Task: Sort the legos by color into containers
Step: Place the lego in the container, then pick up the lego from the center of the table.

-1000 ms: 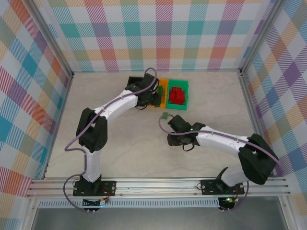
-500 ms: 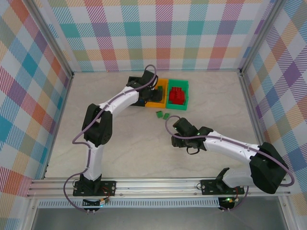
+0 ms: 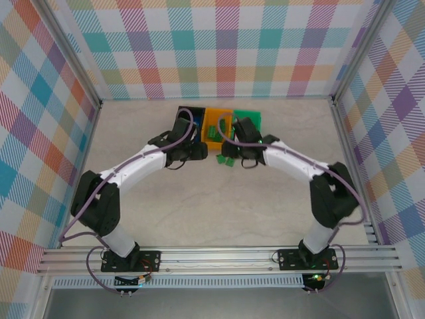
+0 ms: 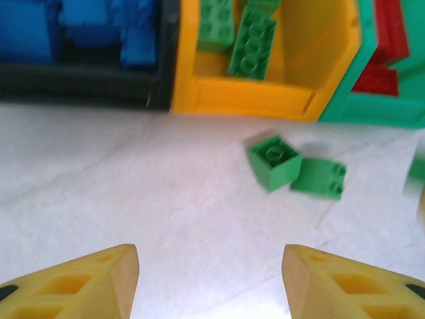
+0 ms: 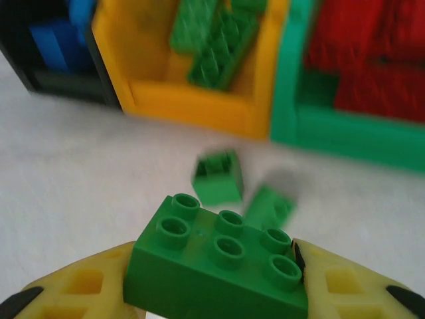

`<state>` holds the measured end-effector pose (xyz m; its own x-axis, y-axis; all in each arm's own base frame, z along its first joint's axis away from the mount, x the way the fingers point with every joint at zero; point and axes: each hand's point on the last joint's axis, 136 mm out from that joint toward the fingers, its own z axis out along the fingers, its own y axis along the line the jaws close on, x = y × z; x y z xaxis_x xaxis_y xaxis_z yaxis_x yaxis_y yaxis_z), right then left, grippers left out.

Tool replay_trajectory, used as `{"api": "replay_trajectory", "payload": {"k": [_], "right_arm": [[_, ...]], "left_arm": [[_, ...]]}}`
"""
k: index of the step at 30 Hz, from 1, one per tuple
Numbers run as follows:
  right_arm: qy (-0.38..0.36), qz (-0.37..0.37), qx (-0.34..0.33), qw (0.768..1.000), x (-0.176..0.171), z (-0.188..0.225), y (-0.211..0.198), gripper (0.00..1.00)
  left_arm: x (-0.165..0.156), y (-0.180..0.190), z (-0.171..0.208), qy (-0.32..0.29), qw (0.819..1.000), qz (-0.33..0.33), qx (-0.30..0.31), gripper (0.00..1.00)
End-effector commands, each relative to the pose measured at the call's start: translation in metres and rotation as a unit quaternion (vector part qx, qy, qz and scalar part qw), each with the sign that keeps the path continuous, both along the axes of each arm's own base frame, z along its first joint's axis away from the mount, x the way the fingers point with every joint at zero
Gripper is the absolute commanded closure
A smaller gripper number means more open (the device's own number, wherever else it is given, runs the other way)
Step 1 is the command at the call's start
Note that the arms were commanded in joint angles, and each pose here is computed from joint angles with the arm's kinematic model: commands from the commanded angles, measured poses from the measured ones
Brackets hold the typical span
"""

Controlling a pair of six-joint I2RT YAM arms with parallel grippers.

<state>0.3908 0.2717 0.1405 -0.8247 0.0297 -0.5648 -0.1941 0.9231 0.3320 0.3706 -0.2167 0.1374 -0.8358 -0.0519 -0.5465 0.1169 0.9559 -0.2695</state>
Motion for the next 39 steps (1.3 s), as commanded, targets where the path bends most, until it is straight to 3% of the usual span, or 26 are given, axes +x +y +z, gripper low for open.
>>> {"api": "replay_trajectory", "payload": {"k": [1, 7, 10, 13, 19, 26, 39], "right_arm": [[-0.021, 0.030, 0.018, 0.999, 0.040, 0.015, 0.024, 0.57], [-0.014, 0.028, -0.011, 0.999, 0.098, 0.000, 0.042, 0.52], [-0.015, 0.026, -0.021, 0.999, 0.101, -0.005, 0.040, 0.39], [-0.018, 0.030, -0.019, 0.999, 0.092, -0.001, 0.036, 0.31], [-0.028, 0.040, -0.014, 0.999, 0.041, 0.014, 0.015, 0.30], [0.037, 0.041, -0.038, 0.998, -0.012, -0.038, -0.014, 0.31], [0.092, 0.048, -0.074, 0.992, -0.005, -0.102, -0.009, 0.32]], "left_arm": [[-0.015, 0.014, 0.000, 0.001, 1.000, 0.027, -0.010, 0.41], [-0.032, 0.024, 0.007, -0.001, 1.000, 0.029, -0.011, 0.40], [-0.035, 0.024, 0.009, 0.001, 1.000, 0.021, -0.008, 0.40], [-0.034, 0.020, 0.007, 0.006, 1.000, 0.013, -0.011, 0.38], [-0.020, 0.002, 0.000, 0.014, 1.000, -0.004, -0.024, 0.38], [-0.002, -0.017, -0.006, 0.016, 0.999, -0.004, -0.047, 0.37], [-0.010, -0.010, -0.007, 0.018, 0.999, 0.000, -0.040, 0.37]]}}
